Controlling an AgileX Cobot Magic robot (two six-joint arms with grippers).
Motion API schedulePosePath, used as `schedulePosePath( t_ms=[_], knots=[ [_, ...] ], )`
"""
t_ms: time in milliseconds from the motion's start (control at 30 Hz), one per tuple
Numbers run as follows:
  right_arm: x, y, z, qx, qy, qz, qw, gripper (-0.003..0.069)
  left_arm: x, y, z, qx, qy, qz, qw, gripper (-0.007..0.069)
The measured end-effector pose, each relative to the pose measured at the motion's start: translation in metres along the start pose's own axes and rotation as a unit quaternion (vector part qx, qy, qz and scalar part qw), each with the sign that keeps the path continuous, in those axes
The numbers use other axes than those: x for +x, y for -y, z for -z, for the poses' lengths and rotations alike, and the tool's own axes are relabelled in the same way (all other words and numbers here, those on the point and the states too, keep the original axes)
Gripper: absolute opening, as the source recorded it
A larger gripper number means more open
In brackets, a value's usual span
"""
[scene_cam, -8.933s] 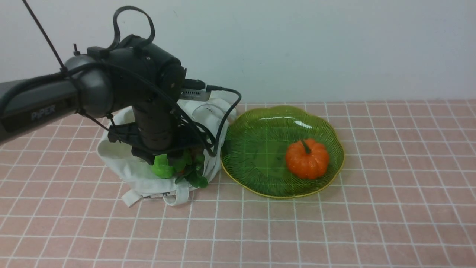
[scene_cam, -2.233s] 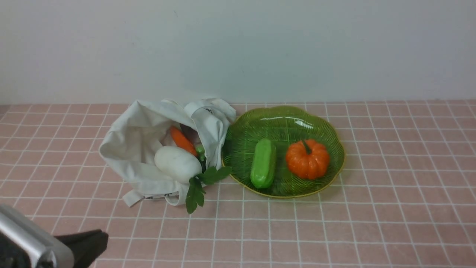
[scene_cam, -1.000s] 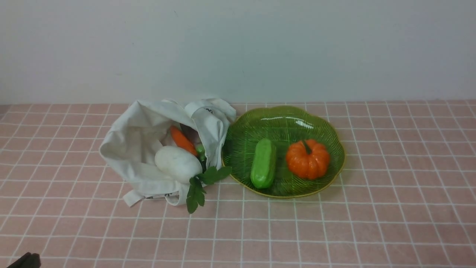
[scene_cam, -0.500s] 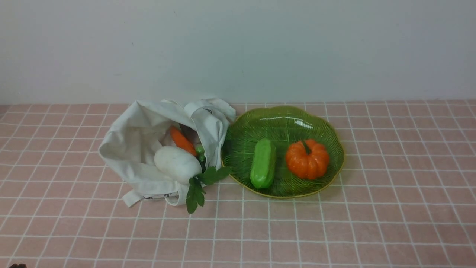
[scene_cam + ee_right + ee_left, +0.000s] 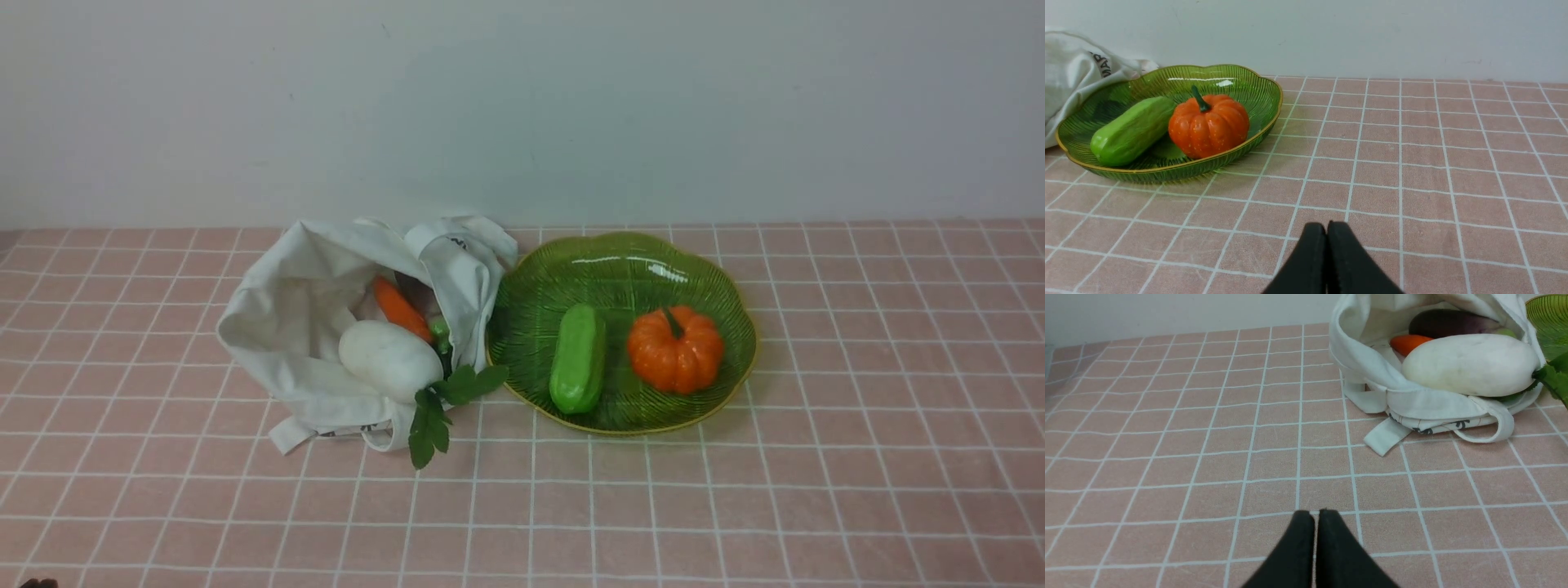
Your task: Take vegetables from bag on pink coffee tablecloth place on plate.
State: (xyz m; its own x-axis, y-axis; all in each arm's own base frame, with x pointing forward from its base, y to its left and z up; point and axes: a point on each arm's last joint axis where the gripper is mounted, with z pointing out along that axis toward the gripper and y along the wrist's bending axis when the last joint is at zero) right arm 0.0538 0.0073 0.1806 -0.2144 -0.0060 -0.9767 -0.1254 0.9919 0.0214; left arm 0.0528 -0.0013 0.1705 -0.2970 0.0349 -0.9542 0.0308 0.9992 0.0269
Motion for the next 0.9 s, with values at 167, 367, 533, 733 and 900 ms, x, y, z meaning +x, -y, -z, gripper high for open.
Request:
schedulePosePath(
  t_ms=[167,367,533,733,900],
  knots=[
    [0.0,0.0,0.0,0.0,0.0,0.0,1.0,-0.0015,0.0,0.0,0.0,0.0,0.0,0.0,1.0,-0.0005],
    [0.0,0.0,0.0,0.0,0.0,0.0,1.0,-0.0015,0.0,0.0,0.0,0.0,0.0,0.0,1.0,-0.0005],
    [0.0,0.0,0.0,0.0,0.0,0.0,1.0,-0.0015,0.0,0.0,0.0,0.0,0.0,0.0,1.0,-0.0005],
    [0.0,0.0,0.0,0.0,0.0,-0.004,1.0,-0.0015,0.0,0.0,0.0,0.0,0.0,0.0,1.0,-0.0005],
    [0.0,0.0,0.0,0.0,0.0,-0.011,1.0,-0.0015,0.0,0.0,0.0,0.0,0.0,0.0,1.0,-0.0005]
  ],
)
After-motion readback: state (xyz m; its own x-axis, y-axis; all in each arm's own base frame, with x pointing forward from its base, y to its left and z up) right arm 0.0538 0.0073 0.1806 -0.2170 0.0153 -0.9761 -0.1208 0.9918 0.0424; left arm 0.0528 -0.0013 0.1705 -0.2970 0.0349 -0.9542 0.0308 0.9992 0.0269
